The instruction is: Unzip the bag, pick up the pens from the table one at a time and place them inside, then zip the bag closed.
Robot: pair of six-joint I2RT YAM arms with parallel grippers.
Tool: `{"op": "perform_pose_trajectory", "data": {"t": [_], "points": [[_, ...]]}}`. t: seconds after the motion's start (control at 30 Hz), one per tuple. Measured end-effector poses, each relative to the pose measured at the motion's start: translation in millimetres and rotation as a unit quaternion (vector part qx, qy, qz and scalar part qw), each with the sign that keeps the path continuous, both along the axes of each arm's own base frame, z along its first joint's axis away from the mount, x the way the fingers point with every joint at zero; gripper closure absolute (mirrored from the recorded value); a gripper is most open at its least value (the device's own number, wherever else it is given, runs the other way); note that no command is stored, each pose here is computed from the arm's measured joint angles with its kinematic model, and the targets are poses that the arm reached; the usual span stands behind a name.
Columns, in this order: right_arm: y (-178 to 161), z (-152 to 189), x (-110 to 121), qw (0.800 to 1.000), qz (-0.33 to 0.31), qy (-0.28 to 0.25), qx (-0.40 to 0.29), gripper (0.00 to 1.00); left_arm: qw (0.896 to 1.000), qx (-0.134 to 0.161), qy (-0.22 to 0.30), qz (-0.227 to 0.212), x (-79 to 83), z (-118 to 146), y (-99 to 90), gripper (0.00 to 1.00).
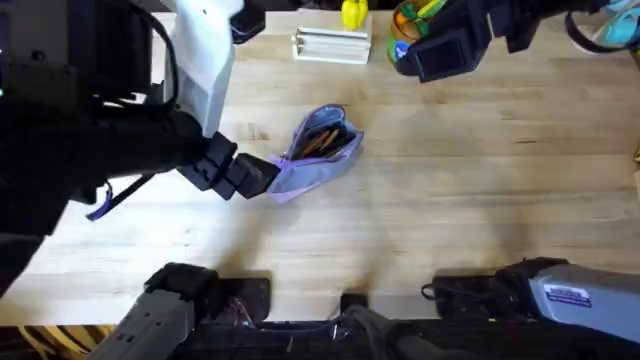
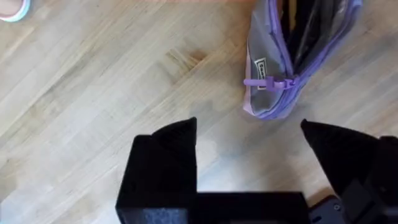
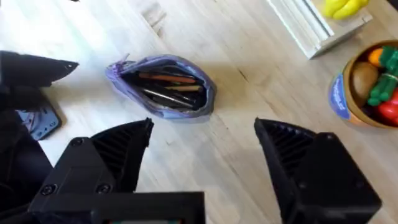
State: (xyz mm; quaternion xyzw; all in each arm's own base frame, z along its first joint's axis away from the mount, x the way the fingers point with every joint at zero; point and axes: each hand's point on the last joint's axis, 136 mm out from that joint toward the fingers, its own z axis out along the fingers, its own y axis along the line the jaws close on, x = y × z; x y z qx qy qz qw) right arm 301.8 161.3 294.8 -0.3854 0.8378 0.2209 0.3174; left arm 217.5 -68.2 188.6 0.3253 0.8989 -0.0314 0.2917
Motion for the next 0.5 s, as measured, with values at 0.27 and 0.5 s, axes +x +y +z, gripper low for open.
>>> {"op": "perform_pose_trajectory", "data": {"t": [0.27, 0.5], "points": [[47, -27, -10, 0.996, 0.068, 0.05, 0.004, 0.009, 0.997, -0.009, 0.009, -0.076, -7.8, -28, 15.2, 0.016], [70, -46, -10, 0.993, 0.079, 0.089, 0.003, 0.009, 0.995, 0.005, 0.02, -0.098, -15.9, -44, 24.0, 0.016]]}}
